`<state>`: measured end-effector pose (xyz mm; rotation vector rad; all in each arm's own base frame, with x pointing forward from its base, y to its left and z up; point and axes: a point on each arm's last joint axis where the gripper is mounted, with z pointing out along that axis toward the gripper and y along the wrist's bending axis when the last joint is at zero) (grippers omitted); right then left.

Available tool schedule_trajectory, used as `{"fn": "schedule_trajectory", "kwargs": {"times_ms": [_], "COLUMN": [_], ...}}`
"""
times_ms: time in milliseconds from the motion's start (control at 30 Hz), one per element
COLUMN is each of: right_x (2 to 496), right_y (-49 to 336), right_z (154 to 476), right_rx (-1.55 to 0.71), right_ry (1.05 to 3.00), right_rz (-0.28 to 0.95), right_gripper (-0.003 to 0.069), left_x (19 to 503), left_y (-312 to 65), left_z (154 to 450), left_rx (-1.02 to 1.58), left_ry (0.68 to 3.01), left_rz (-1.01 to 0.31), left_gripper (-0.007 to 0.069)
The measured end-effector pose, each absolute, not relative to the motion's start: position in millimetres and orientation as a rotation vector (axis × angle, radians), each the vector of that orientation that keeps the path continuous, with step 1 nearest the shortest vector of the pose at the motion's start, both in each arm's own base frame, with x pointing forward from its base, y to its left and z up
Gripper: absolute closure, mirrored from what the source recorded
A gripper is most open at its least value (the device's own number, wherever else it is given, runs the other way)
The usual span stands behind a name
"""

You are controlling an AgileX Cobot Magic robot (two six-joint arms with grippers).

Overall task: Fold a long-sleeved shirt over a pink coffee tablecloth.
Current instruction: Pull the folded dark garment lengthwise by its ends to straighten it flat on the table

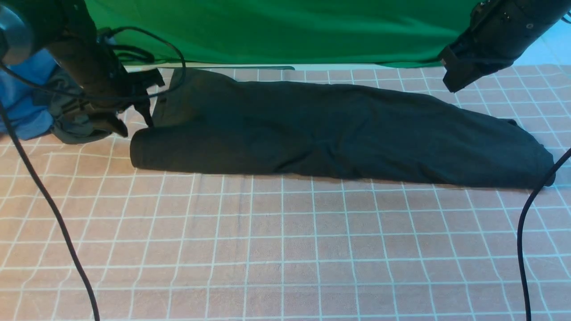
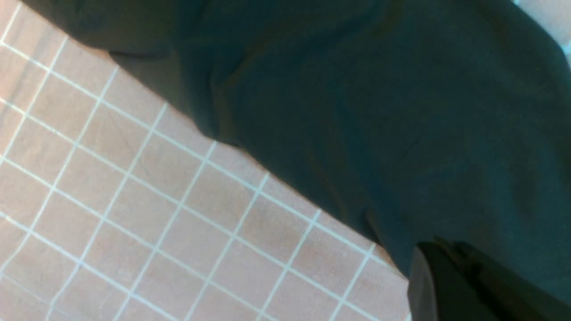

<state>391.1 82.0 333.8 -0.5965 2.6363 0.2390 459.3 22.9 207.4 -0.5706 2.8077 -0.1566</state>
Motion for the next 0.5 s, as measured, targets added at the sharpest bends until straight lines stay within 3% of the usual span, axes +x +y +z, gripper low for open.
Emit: {"fn": "schedule_trajectory", "kwargs": {"times_ms": [67, 167, 233, 333, 367, 500], "right_x": [391, 392, 392, 392, 392, 393], "right_y": [82, 82, 82, 82, 82, 82], "right_z": [334, 334, 334, 334, 334, 334], "right_rx": [-0.595, -0.593, -0.591, -0.59, -0.59, -0.591], "right_ry": [2.634, 2.629, 2.624, 2.621, 2.621, 2.619], "right_rz": [0.24, 0.24, 0.239, 0.239, 0.239, 0.239], "right_gripper": [0.0619, 0.0619, 0.0619, 0.0619, 0.0619, 0.0619], "left_x": [460, 460, 458, 456, 455, 451], "left_y": [22, 19, 17, 15, 15, 14], "left_z": [200, 193, 189, 187, 187, 194], "left_rx": [-0.58, -0.599, -0.593, -0.577, -0.557, -0.525], "left_ry": [2.826, 2.862, 2.894, 2.929, 2.952, 2.969], "left_rz": [-0.166, -0.213, -0.245, -0.262, -0.263, -0.264], "left_gripper": [0.0126, 0.0113, 0.0174, 0.034, 0.0477, 0.0596]}}
